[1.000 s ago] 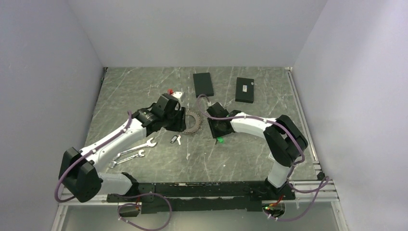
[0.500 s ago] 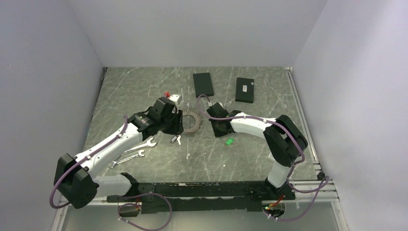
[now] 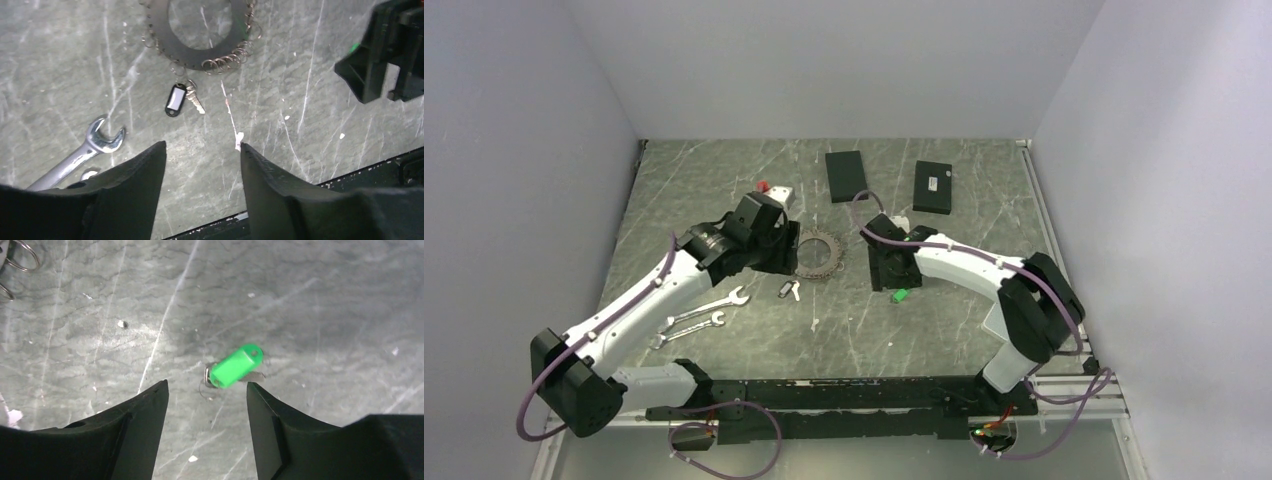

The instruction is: Put the keys on the keyring

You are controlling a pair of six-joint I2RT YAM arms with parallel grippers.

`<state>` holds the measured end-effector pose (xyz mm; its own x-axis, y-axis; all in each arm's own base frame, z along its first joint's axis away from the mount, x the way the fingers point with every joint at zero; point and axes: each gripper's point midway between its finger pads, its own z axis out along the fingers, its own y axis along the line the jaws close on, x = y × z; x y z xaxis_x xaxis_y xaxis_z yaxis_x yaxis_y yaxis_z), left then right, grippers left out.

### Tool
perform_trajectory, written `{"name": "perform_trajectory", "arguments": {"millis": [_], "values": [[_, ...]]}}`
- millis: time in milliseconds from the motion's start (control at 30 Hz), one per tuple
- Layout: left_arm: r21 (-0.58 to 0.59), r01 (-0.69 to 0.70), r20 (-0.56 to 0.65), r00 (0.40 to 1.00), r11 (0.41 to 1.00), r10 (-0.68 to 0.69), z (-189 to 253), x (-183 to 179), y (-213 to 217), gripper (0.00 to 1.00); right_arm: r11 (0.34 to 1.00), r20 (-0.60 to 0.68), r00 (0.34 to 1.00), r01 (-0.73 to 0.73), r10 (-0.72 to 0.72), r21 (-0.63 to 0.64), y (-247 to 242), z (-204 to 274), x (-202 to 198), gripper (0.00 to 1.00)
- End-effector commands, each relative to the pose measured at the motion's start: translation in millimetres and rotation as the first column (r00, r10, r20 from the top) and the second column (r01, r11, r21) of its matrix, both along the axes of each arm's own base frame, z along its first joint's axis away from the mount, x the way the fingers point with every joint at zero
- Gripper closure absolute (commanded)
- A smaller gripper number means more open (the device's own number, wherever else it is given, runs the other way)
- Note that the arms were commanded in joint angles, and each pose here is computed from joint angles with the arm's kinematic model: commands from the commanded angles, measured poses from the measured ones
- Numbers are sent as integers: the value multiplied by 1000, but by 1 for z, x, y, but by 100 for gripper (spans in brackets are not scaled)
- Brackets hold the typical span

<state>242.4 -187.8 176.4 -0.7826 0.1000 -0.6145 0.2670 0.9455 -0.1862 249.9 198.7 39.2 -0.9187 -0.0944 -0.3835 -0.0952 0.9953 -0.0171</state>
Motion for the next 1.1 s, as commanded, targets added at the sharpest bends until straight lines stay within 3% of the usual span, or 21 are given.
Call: {"name": "perform_trajectory", "arguments": {"millis": [0, 133, 567, 667, 1067], "values": [[119, -33, 24, 999, 992, 31, 13, -11, 33, 35, 987, 51, 986, 157, -156, -17, -18, 24, -6, 41], [129, -38, 27, 999, 991, 35, 1, -20, 42, 35, 974, 38, 973, 227, -227, -10, -20, 22, -10, 52], [129, -22, 43, 999, 991, 17, 7, -29, 40, 36, 892, -25, 893, 450, -450, 44, -10, 2, -8, 54], [129, -19, 49, 999, 991, 13, 9, -30, 39, 36, 885, -33, 886, 464, -463, 48, -9, -4, -7, 62], [145, -17, 51, 999, 989, 9, 8, -30, 39, 37, 866, -24, 867, 499, -498, 27, -23, -16, -12, 68]]}}
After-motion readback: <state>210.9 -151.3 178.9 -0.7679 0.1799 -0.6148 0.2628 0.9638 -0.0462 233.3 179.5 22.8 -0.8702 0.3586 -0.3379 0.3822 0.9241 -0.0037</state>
